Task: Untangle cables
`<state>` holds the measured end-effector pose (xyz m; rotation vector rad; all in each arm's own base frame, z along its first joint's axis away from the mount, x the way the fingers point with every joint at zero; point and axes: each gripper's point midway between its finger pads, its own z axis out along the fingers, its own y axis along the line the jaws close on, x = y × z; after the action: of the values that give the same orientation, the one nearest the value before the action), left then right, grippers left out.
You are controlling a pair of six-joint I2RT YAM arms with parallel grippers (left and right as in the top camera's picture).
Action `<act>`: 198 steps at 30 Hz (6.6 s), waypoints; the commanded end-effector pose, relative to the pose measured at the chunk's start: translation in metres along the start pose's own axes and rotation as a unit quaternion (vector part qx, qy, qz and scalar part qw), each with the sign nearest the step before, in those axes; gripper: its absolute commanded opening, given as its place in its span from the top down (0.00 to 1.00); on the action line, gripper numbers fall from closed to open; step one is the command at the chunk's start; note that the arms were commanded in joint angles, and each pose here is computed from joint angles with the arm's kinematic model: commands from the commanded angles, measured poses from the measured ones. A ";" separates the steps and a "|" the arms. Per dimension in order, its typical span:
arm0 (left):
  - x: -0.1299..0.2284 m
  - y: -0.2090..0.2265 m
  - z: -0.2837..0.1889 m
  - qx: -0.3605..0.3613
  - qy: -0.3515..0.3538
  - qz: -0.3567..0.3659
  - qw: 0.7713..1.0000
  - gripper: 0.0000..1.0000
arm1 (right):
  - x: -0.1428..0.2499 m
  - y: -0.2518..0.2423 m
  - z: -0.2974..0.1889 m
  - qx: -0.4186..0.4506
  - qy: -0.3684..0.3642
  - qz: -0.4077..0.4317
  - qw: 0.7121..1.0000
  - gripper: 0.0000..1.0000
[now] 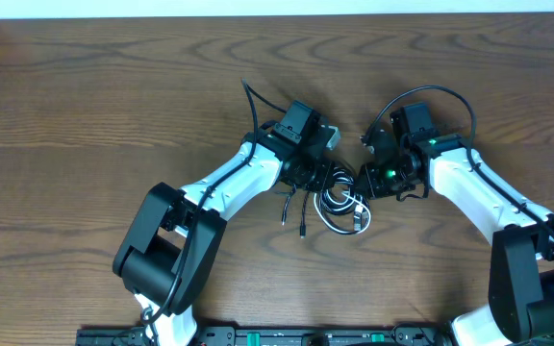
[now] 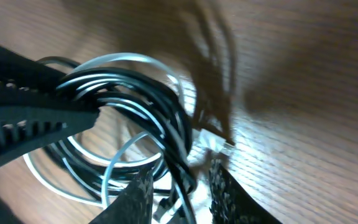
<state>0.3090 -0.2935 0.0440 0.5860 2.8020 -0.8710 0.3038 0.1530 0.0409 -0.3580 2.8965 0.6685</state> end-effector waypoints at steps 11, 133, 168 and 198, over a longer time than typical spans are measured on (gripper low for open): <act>-0.003 -0.018 -0.009 0.041 -0.007 0.008 0.999 0.92 | -0.002 -0.001 0.003 0.012 -0.002 -0.014 1.000 0.72; -0.016 -0.011 -0.037 -0.022 -0.051 0.024 0.998 0.92 | 0.001 -0.036 -0.045 0.027 -0.028 0.048 0.998 0.59; -0.034 -0.040 -0.072 0.030 -0.104 -0.144 0.984 0.92 | 0.017 -0.017 0.012 0.052 -0.041 0.083 0.994 0.61; -0.031 0.023 -0.083 -0.116 -0.131 -0.156 0.972 0.93 | 0.095 -0.095 0.004 0.267 0.018 0.230 0.936 0.99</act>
<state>0.3304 -0.2575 0.1095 0.0254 2.7602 -0.7021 0.2517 0.0973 -0.0052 0.2161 3.0405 0.2349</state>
